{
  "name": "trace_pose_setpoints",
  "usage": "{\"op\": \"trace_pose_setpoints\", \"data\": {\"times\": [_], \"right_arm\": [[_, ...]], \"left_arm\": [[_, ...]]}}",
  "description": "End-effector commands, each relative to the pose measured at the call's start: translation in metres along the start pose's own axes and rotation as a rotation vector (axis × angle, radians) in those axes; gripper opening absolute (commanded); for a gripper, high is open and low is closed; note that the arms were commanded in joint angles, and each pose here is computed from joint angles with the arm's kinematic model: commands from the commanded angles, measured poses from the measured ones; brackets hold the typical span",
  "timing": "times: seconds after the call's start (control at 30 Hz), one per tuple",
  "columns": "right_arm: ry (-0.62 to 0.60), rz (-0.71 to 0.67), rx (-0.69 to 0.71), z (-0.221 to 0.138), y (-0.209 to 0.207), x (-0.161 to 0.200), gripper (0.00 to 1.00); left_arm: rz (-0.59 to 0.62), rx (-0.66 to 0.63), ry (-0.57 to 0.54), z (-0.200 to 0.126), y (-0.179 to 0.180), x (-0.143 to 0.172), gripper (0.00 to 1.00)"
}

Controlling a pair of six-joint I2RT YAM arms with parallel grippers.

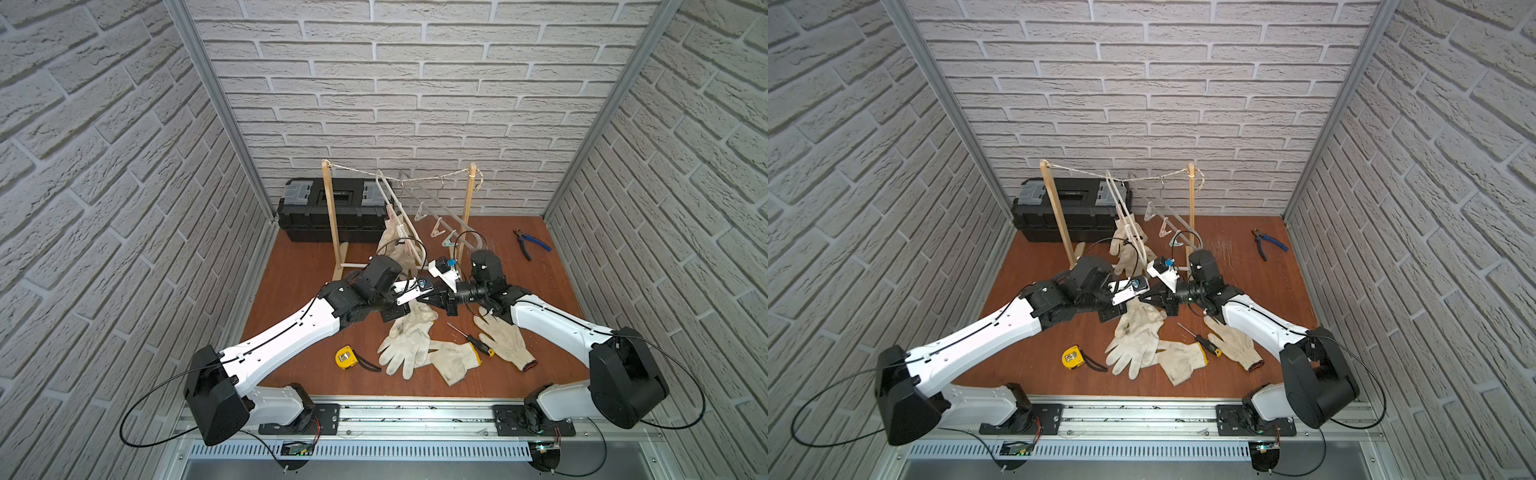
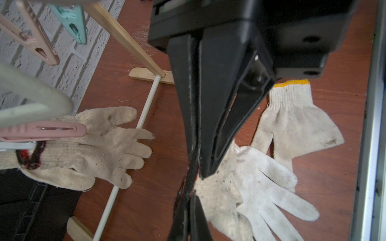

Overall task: Clip the gloves onto a hanger to dry
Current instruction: Pick up the glove from the center of the board, then open the clamp at the hanger.

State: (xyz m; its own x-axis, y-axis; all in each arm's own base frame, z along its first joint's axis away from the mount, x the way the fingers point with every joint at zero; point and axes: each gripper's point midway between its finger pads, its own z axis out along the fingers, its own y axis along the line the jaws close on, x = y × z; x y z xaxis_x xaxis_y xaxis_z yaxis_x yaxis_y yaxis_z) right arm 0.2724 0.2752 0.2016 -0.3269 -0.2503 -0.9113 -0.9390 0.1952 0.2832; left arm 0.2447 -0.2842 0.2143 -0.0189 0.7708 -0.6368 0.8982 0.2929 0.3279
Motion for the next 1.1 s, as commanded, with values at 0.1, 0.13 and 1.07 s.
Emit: {"op": "trace_pose_setpoints", "data": {"times": [0.1,0.13,1.07], "right_arm": [[0.05,-0.012,0.1,-0.011,-0.009,-0.004,0.02],[0.073,-0.009,0.128,-0.012,-0.014,-0.002,0.02],[0.258,-0.016,0.504,-0.053,-0.066,-0.027,0.02]], "left_arm": [[-0.154,-0.007,-0.074,-0.013,0.022,-0.002,0.48],[-0.188,-0.001,-0.1,-0.016,0.028,-0.002,0.51],[-0.44,-0.007,-0.539,0.048,0.153,-0.035,0.86]]}}
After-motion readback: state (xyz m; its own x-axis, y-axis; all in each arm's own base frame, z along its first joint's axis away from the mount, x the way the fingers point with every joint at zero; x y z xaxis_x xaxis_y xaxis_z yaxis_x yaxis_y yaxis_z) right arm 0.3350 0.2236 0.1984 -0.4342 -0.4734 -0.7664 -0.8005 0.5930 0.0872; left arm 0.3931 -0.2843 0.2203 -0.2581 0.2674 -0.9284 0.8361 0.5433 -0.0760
